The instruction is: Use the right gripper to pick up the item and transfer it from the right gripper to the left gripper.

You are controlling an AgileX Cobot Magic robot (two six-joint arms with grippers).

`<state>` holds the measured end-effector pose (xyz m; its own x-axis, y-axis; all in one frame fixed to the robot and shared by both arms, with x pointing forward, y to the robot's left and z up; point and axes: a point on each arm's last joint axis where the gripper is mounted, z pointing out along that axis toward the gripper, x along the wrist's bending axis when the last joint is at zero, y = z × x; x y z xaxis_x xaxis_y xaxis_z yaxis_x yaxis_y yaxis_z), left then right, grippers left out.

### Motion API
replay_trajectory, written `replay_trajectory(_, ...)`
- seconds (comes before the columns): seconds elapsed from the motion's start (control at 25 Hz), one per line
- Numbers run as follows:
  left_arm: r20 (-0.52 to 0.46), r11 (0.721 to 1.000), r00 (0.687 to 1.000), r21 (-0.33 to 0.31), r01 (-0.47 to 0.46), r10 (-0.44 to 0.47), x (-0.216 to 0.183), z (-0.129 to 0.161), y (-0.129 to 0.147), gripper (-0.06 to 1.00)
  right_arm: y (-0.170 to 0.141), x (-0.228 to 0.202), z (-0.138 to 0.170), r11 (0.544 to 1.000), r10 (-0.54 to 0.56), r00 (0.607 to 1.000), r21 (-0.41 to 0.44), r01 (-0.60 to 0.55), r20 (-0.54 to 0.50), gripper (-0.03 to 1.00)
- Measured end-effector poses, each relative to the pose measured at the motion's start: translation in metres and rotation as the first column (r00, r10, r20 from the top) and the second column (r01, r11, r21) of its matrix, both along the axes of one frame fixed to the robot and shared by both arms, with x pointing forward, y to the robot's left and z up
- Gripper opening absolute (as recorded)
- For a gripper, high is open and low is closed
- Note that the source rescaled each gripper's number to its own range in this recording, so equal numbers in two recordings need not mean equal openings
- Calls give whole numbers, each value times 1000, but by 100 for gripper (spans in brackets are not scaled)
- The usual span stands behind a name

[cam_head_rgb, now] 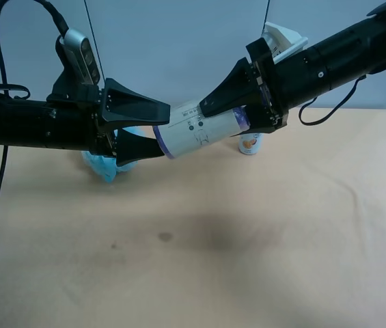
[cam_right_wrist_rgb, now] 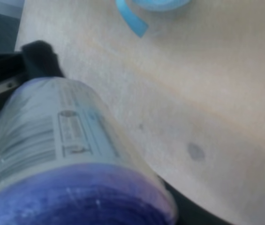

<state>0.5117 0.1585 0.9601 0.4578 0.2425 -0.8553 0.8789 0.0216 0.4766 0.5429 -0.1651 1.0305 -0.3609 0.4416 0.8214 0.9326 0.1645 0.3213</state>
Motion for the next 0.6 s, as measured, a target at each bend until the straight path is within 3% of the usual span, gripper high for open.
replay_trajectory(0.36, -19, 1000, 1000, 2, 12, -12, 8, -4, -5, 100, 0, 0, 1, 1000, -2, 1000, 9, 2, 6, 2)
replay_trajectory(0.6, 29, 995, 995, 5, 95, -95, 5, 5, -35, 100, 2, 1, 3, 999, -6, 1000, 36, 6, 13, 2)
